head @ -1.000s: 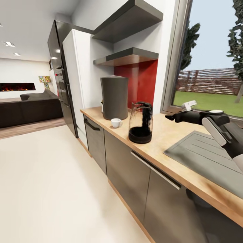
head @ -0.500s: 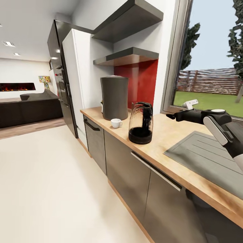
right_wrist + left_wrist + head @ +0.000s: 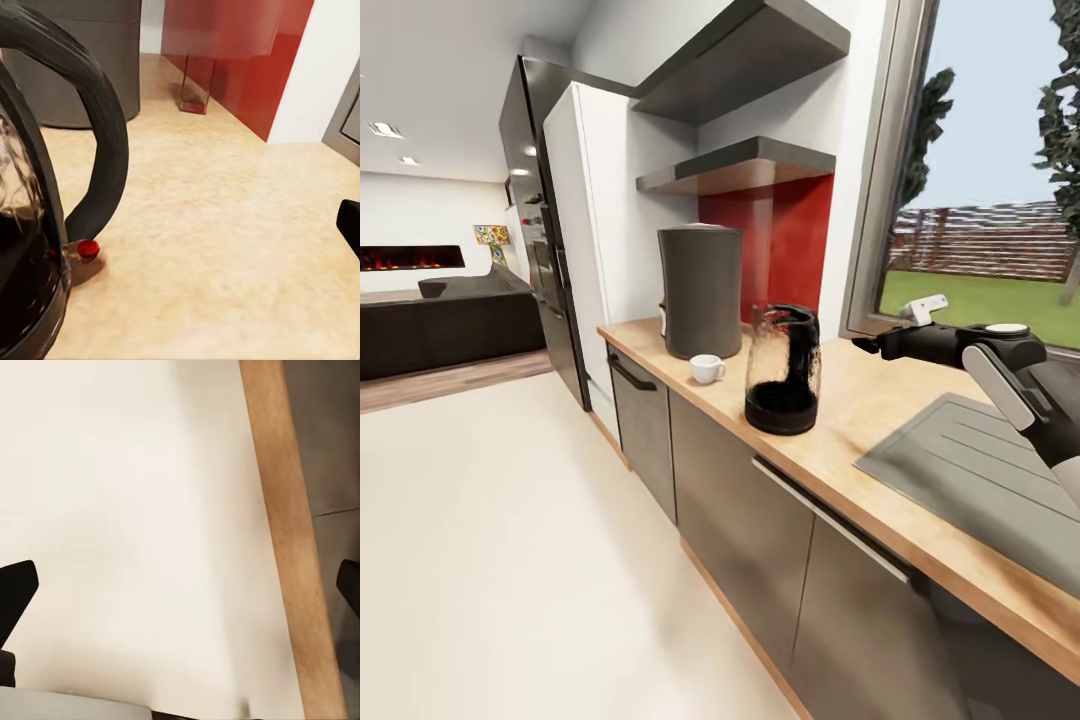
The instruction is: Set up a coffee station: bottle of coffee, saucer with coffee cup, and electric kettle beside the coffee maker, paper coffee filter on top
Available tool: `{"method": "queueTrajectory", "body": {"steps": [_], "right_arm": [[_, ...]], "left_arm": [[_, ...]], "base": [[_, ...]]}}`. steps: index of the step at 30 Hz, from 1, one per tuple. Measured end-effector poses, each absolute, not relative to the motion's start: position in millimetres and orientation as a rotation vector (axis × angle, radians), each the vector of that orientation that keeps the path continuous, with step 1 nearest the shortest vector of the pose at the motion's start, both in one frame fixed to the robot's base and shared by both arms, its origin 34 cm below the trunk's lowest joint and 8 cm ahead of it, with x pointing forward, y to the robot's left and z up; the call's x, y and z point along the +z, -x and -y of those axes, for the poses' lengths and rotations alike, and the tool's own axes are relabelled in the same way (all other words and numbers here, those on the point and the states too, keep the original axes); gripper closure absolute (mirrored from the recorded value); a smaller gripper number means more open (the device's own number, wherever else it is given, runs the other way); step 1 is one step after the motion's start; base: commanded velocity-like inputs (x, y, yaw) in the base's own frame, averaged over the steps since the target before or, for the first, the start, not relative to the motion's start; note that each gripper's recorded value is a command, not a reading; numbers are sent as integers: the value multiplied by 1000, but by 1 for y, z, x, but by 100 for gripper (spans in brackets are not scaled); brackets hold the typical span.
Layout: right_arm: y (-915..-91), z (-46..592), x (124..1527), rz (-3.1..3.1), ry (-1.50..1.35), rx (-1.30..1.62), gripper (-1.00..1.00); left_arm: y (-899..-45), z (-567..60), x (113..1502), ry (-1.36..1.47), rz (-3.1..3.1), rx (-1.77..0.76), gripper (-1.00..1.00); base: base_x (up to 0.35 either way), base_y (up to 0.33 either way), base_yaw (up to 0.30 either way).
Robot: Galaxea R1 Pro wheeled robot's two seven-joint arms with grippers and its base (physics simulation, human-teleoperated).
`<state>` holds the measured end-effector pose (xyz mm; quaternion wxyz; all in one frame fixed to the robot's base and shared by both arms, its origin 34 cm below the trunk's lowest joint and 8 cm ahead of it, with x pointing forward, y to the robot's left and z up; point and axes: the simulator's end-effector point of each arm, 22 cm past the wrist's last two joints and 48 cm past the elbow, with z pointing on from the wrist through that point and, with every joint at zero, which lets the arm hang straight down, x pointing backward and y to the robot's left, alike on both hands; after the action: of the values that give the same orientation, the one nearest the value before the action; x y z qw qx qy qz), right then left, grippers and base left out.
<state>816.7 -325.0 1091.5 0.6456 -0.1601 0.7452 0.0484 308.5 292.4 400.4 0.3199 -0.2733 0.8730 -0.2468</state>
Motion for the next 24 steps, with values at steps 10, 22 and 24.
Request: {"method": "queueTrajectory", "body": {"steps": [10,22,24], "right_arm": [[-817,325,1092,-1696,364,110,-100],[-817,325,1091,-1696,364,110,-100],[-817,325,1091,-1696,364,110,-100]], "left_arm": [[-308,-292,400,718,-2295,-649,-100],[-309,-292,401,718,-2294,-650,-100],[-309,-292,401,718,-2294,-650,-100]], "base": [[50,8,0],[40,5,0],[10,6,0]]}}
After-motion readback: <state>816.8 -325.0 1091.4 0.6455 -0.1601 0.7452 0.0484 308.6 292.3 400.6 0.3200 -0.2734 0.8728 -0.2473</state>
